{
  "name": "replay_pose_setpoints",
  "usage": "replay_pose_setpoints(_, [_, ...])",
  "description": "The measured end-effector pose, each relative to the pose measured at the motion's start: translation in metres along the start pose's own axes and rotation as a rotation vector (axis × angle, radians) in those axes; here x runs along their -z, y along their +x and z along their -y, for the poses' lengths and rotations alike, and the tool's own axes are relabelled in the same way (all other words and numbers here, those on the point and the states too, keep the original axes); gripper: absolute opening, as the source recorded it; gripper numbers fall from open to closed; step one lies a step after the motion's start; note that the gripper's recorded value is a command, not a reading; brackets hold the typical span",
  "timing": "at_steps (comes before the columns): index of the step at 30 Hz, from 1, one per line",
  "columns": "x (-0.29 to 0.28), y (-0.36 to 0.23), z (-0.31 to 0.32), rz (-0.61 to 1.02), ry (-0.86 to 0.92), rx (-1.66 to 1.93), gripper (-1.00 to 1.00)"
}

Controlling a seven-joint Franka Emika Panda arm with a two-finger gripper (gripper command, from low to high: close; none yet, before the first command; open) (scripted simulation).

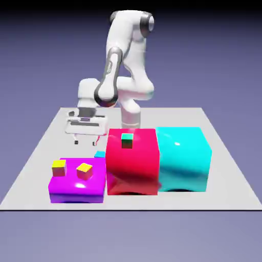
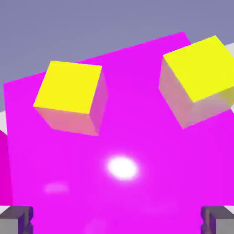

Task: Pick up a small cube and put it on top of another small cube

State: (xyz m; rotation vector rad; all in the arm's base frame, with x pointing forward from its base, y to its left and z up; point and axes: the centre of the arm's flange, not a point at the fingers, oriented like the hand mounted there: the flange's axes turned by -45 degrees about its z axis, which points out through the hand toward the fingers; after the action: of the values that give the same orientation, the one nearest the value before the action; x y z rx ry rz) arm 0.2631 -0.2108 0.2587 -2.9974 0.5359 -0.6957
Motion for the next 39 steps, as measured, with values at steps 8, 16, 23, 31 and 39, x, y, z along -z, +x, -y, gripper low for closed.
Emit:
replay_pose_setpoints(8, [-0.014, -0.069, -0.035, 0.050, -0.031, -0.111, 0.00])
replay_pose_setpoints(16, [-0.017, -0.118, -0.026, 0.057, -0.035, -0.091, 0.00])
replay_pose_setpoints(23, [-0.017, -0.135, 0.009, -0.013, -0.023, 0.033, 0.00])
replay_pose_setpoints(31, [-0.021, -0.157, 0.019, 0.014, -0.054, 0.120, 0.00])
replay_pose_setpoints(39, [-0.044, -0.165, 0.017, 0.026, -0.054, 0.130, 0.00])
